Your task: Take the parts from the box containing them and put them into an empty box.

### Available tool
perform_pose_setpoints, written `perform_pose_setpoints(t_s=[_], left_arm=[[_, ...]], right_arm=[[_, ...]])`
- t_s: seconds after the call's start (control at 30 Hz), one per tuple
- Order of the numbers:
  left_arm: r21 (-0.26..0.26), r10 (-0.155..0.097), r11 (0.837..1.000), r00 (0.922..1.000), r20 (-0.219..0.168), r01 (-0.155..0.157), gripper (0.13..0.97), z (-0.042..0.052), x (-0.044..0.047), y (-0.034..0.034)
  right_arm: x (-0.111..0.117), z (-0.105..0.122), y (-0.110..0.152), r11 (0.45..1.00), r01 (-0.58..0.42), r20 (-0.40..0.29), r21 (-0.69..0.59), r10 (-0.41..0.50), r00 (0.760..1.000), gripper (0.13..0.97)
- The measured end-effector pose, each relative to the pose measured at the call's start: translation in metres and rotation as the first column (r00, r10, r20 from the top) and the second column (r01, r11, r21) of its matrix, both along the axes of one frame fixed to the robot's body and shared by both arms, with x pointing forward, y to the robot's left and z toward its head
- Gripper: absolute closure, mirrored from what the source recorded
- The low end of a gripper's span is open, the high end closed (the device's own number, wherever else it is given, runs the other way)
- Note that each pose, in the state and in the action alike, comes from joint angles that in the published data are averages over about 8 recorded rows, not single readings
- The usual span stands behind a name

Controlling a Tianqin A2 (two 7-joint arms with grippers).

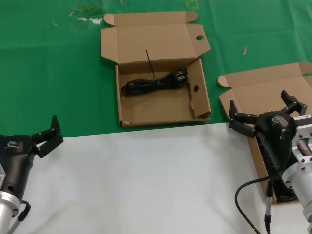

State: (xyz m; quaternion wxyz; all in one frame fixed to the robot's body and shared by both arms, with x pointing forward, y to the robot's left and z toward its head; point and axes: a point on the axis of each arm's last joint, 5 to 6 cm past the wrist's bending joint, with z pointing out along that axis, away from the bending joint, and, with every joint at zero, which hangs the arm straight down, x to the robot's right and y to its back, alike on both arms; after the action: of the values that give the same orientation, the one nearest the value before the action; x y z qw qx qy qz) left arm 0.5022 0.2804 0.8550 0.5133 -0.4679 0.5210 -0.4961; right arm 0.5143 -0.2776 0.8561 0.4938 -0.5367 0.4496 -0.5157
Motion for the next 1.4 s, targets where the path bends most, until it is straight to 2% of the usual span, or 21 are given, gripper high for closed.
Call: perform_pose_setpoints(t_s=[1.4], left_arm=[[0.000, 0.000, 1.000, 1.0000, 0.000, 0.000, 0.132, 0.0000, 0.0000, 0.0000]], right_arm=[[0.0000, 0.0000, 0.0000, 1.000, 0.000, 0.000, 0.000, 0.000, 1.000, 0.130]])
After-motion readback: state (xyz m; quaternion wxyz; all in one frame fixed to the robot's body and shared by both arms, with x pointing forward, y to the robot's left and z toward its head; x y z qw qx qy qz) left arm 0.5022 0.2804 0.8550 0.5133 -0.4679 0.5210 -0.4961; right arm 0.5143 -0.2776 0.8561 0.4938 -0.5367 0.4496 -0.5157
